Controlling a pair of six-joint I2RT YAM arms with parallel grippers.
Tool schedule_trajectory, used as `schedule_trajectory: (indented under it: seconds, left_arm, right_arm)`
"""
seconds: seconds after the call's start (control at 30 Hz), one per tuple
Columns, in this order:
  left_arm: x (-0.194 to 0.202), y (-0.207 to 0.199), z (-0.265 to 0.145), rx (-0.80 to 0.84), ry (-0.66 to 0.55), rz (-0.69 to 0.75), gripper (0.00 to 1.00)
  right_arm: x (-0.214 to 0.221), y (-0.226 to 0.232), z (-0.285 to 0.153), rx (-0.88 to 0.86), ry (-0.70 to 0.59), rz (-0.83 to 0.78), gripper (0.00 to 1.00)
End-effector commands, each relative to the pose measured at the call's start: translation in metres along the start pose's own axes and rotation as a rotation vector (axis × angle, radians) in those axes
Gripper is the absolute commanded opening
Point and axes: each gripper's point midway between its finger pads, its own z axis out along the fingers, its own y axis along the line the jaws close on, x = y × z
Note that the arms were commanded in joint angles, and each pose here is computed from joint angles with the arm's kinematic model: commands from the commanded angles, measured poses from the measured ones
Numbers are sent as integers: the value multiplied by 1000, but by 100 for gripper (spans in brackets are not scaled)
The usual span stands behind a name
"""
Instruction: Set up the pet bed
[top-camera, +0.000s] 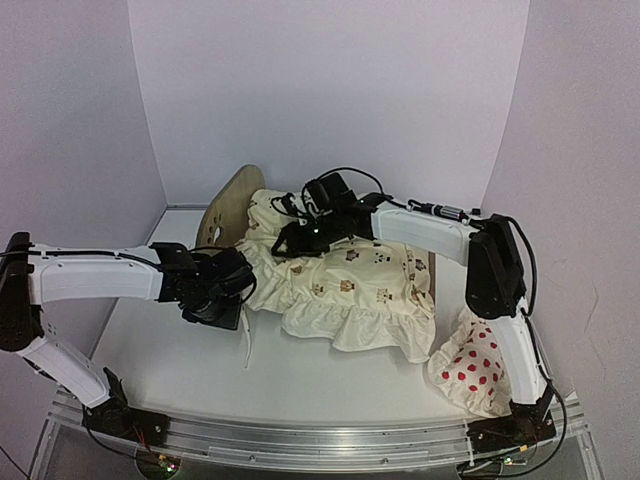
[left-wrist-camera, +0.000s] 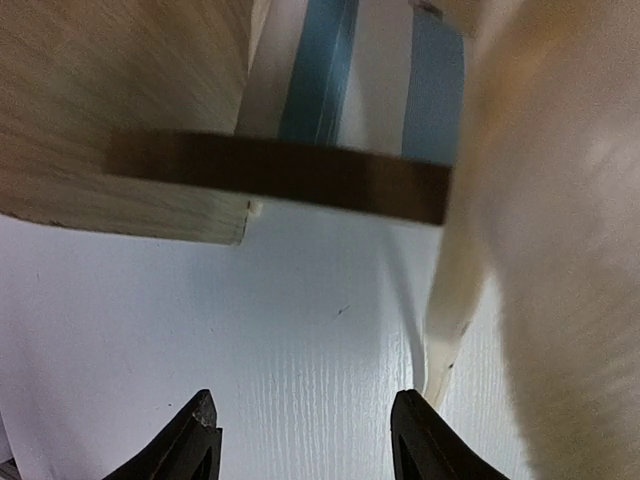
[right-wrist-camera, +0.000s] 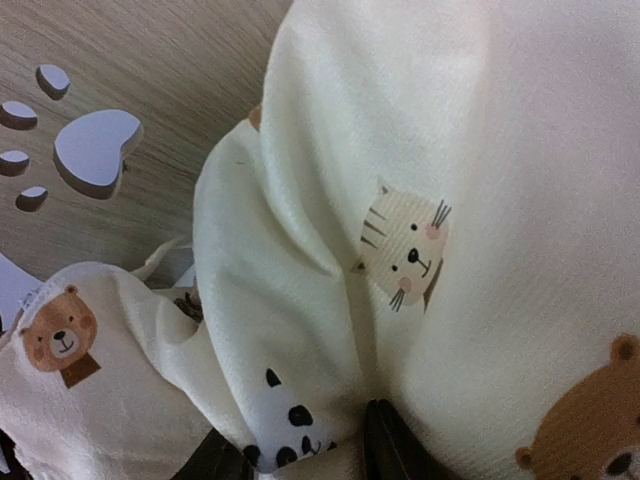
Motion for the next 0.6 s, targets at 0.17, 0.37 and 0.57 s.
schedule_trajectory:
  seconds: [0.17, 0.37, 0.57]
  left_arm:
    - [-54, 19, -46, -8, -156, -54, 60]
    - [-72, 34, -49, -17, -188, -73, 60]
    - [-98, 50, -46, -13, -223, -103, 60]
  right_arm:
    - [-19, 18, -24, 26, -37, -47, 57]
    - [-23, 27, -46, 33, -56, -63, 69]
    - [-9, 40, -65, 53, -44, -114, 79]
